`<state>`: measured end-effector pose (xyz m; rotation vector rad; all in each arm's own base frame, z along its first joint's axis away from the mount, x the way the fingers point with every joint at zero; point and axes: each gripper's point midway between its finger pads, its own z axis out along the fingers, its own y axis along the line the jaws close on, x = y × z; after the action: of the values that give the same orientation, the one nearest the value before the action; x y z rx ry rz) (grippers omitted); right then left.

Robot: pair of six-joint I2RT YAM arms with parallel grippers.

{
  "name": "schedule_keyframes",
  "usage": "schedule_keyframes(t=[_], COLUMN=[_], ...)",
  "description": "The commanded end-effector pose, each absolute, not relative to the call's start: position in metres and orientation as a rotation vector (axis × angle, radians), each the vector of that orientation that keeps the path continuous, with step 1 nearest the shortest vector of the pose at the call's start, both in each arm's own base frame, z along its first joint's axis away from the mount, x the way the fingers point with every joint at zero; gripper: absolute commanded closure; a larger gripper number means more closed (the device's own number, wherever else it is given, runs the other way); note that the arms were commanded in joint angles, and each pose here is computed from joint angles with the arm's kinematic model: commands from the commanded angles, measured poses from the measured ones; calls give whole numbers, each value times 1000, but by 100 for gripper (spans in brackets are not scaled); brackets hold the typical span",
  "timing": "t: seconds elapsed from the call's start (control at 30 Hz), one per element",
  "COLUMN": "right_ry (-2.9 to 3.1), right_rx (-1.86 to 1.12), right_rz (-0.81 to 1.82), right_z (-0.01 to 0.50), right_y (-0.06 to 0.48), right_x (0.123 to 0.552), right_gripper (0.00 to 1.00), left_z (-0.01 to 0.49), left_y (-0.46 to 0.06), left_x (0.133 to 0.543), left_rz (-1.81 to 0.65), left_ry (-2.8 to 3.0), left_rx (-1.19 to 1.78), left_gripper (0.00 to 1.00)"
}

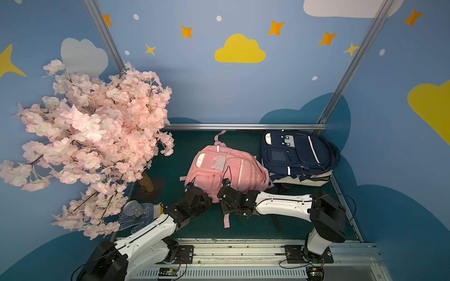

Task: Zip up the backpack
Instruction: Zip the zipper on the backpack.

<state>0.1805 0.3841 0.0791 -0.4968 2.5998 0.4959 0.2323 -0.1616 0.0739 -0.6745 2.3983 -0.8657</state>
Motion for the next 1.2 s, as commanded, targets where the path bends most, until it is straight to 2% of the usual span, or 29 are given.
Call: schedule_keyframes(t=[0.0, 0.17, 0.37, 0.4, 0.47, 0.57, 0.67, 0.77, 0.9, 1.0, 1.17], right_ry=[2672, 2677, 2666, 2661, 2645, 2626, 2612, 2597, 2578, 2584, 2653], right_rx=[-455, -423, -530, -550, -593, -622, -637, -662, -713, -747, -728], right_rz=[314, 297, 414, 418, 435, 476, 507, 540, 578, 584, 487], right_z=[72, 73, 74, 74, 76, 79, 82, 86, 88, 86, 69], right_y=[336, 323, 354, 359, 370, 381, 389, 397, 406, 409, 391], right_x=[179, 182, 172, 171, 168, 166, 166, 164, 158, 153, 155], right_gripper=[100, 100, 100, 100, 100, 100, 100, 100, 100, 100, 100], left_z=[60, 62, 65, 65, 67, 66, 63, 59, 50, 45, 46], left_y=[-112, -104, -114, -116, -124, -135, -146, -153, -162, -167, -168], left_x=[238, 239, 241, 241, 240, 236, 234, 233, 236, 242, 253], left_rz=[-607, -605, -672, -687, -738, -802, -846, -857, -862, -847, -808], left_ry=[2343, 2331, 2340, 2345, 2355, 2372, 2383, 2398, 2423, 2444, 2446], left_rx=[-780, -791, -778, -773, -762, -753, -747, -743, -736, -728, -726], left_gripper=[97, 97, 92, 86, 67, 50, 41, 38, 40, 51, 79])
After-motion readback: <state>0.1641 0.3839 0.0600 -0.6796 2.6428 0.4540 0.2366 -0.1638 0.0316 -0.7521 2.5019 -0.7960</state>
